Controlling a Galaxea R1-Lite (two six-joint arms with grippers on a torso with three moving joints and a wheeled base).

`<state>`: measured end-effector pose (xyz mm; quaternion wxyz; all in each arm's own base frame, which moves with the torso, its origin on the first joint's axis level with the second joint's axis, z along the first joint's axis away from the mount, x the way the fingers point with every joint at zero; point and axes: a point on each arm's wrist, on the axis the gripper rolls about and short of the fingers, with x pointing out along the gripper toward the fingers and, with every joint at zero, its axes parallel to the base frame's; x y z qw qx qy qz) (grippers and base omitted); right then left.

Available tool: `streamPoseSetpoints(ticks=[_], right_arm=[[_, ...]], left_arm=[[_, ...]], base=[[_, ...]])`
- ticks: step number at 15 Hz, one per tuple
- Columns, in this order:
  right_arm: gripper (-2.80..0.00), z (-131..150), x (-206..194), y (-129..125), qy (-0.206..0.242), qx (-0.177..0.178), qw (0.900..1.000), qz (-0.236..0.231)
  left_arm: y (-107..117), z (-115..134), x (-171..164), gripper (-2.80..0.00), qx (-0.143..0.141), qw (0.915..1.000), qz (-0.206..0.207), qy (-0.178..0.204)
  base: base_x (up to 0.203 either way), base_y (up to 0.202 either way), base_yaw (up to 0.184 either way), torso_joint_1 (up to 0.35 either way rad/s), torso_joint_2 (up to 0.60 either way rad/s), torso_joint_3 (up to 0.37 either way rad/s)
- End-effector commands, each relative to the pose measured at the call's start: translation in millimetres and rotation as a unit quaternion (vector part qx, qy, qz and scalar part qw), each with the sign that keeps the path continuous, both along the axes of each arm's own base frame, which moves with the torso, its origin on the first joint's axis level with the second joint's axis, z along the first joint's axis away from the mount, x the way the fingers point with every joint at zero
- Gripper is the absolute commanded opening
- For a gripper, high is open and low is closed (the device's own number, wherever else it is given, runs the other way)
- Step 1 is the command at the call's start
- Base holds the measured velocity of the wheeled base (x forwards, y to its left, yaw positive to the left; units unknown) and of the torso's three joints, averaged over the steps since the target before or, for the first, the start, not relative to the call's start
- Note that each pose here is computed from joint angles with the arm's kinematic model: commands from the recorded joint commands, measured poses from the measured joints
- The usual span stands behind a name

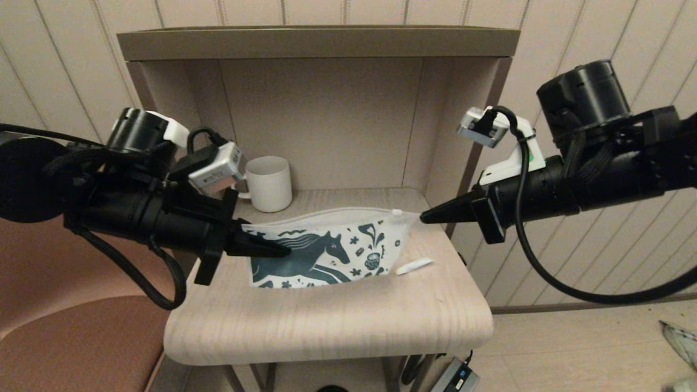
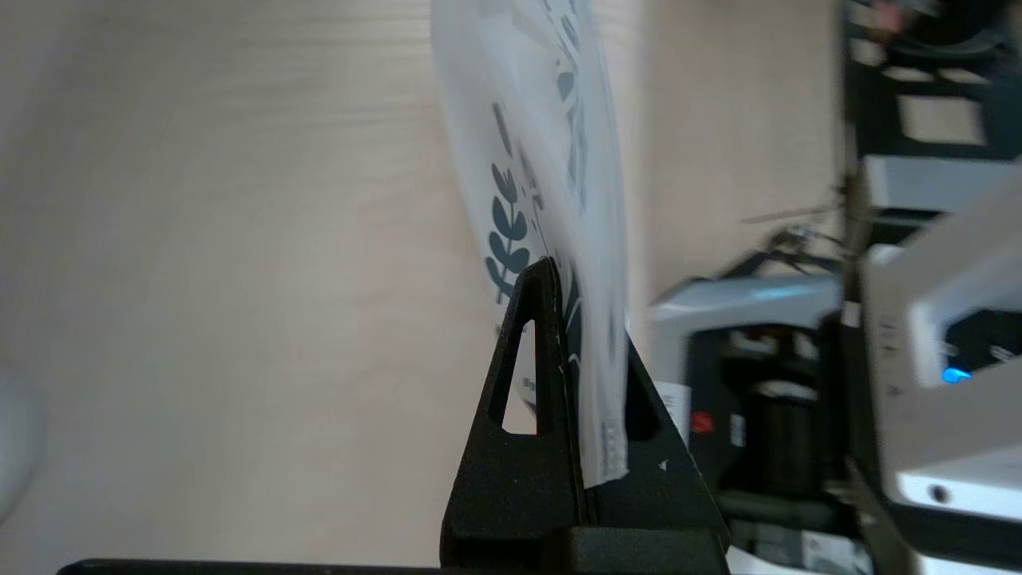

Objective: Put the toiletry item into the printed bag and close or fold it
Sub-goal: Pick up the toothpaste

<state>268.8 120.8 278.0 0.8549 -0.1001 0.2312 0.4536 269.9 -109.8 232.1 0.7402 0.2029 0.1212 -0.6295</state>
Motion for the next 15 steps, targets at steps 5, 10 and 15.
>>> streamPoseSetpoints(ticks=[5,10,15], right_arm=[[-2.8,-6.7,2.3,0.7,0.035,-0.051,0.997,-0.049],[-2.8,-9.5,10.8,4.0,0.07,-0.114,0.986,-0.095],[0.0,-17.7,14.9,23.8,0.074,-0.128,0.986,-0.079]], left_arm=[[36.1,-1.5,12.4,-2.8,-0.015,0.9982,0.055,0.017],[45.3,-15.4,29.2,-2.8,-0.034,0.9968,0.055,0.047],[44.5,-16.5,32.1,-2.8,-0.046,0.9969,0.041,0.05]], base=[[0.0,0.0,0.0,0.0,0.0,0.0],[0.0,0.0,0.0,0.0,0.0,0.0],[0.0,0.0,0.0,0.0,0.0,0.0]])
